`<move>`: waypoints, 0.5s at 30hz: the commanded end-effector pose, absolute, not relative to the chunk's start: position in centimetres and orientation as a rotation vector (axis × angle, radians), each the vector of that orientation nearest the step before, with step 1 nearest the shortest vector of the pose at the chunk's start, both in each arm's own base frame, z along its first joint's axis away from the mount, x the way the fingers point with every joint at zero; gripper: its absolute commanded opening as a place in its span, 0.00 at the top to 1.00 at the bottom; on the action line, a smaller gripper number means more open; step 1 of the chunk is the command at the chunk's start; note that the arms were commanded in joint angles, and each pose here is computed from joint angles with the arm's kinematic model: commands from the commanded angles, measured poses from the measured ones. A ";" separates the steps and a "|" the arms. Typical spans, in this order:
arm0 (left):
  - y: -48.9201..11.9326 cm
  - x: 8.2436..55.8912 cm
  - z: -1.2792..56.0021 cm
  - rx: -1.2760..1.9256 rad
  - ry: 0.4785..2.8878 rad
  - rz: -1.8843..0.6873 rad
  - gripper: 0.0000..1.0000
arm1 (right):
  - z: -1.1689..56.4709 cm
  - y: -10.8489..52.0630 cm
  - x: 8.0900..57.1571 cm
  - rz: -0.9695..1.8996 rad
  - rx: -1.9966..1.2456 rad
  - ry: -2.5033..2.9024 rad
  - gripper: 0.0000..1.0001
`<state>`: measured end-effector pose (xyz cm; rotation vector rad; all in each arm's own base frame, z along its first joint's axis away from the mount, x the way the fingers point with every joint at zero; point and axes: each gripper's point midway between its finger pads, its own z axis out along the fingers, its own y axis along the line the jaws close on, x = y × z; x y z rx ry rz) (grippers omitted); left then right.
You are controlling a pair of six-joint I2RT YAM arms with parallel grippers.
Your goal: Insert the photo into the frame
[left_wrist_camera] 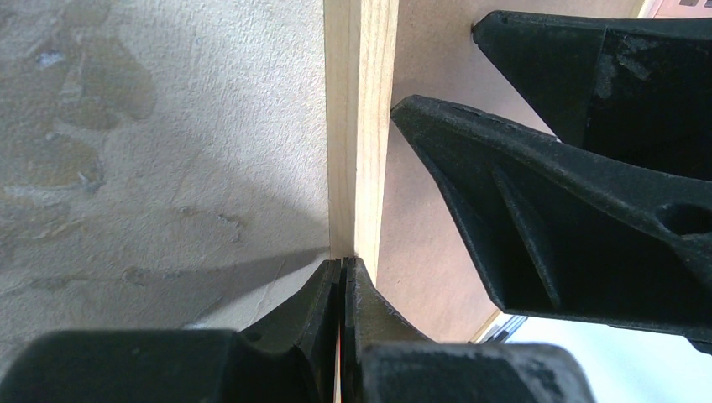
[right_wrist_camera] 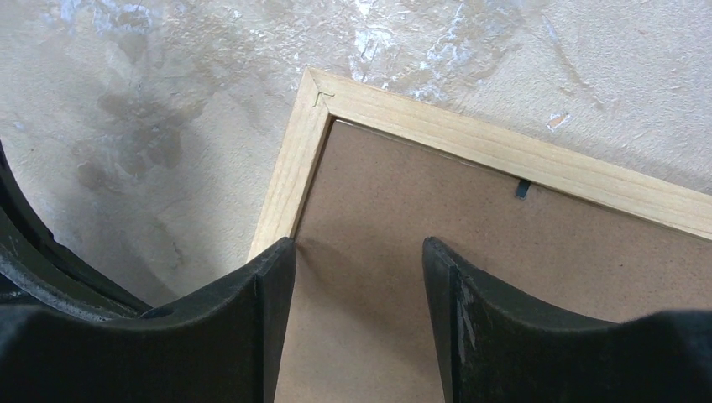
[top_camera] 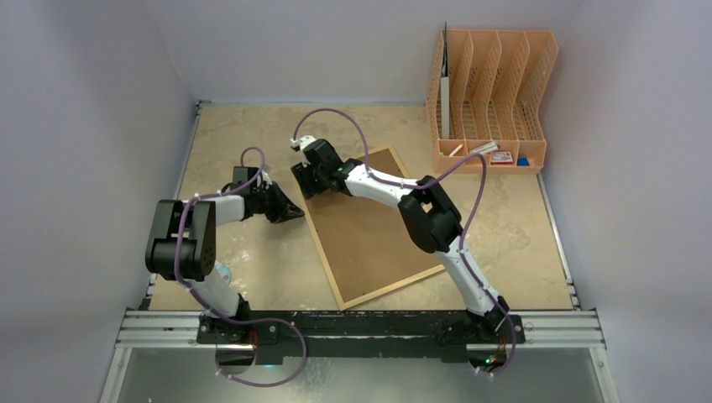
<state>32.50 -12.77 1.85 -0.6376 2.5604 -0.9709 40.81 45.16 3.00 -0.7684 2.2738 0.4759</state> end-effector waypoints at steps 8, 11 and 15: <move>-10.8 28.1 -3.0 -0.743 2.770 -0.747 0.97 | -7.5 39.7 34.3 0.358 -0.913 2.633 0.39; -10.7 28.0 -3.0 -0.742 2.771 -0.745 0.97 | -7.8 39.0 35.3 0.273 -0.899 2.616 0.39; -10.7 28.1 -3.0 -0.743 2.769 -0.745 0.97 | -8.3 38.6 35.6 0.205 -0.906 2.613 0.40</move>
